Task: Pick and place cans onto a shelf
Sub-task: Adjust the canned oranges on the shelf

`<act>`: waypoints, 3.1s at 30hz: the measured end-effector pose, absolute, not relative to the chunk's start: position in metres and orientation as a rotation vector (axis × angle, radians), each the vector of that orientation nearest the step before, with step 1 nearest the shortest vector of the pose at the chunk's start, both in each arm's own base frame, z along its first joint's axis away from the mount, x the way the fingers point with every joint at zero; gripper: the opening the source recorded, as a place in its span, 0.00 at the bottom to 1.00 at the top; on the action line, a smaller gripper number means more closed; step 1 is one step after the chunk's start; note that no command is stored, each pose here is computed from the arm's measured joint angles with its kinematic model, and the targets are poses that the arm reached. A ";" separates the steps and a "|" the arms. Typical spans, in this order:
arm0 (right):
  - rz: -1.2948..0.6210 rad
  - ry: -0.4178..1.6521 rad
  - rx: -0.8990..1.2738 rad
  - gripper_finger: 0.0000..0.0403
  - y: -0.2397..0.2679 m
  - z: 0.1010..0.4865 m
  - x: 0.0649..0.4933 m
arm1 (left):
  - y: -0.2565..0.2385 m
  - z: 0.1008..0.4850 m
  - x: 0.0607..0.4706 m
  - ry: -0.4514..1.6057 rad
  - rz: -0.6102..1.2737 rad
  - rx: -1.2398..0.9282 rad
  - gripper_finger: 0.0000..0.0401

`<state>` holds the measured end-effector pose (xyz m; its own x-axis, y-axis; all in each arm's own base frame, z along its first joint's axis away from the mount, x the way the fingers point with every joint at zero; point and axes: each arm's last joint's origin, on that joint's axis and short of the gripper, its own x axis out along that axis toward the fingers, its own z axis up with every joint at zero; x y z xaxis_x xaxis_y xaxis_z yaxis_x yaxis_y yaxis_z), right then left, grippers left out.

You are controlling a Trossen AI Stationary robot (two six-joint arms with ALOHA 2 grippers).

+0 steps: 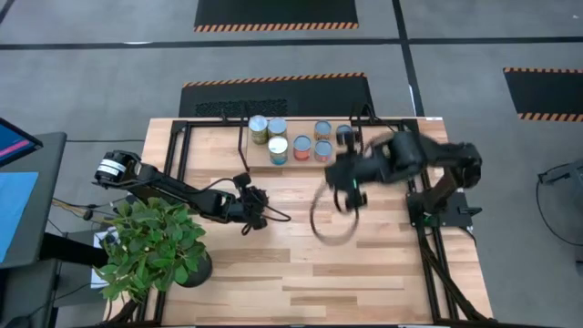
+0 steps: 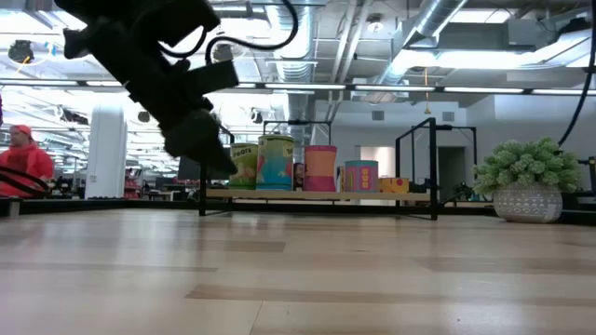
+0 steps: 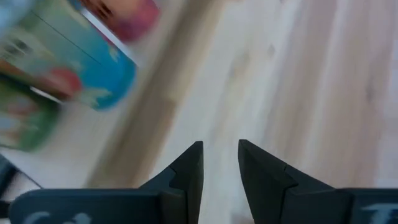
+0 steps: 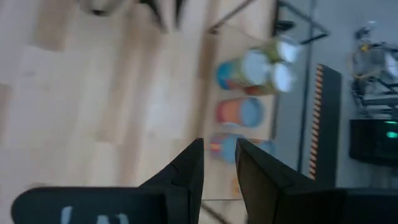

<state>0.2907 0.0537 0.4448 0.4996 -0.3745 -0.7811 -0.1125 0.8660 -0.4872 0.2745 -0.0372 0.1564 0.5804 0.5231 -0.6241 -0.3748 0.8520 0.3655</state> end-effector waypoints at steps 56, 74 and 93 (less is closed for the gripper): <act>-0.283 1.386 -0.104 0.29 -0.266 0.337 0.305 | 0.148 0.384 0.238 0.568 0.869 0.247 0.23; -0.256 1.553 -0.111 0.22 -0.261 0.290 0.308 | 0.148 0.384 0.239 0.583 0.861 0.274 0.23; -0.170 1.617 -0.132 0.10 -0.257 0.245 0.309 | 0.148 0.384 0.238 0.591 0.857 0.290 0.23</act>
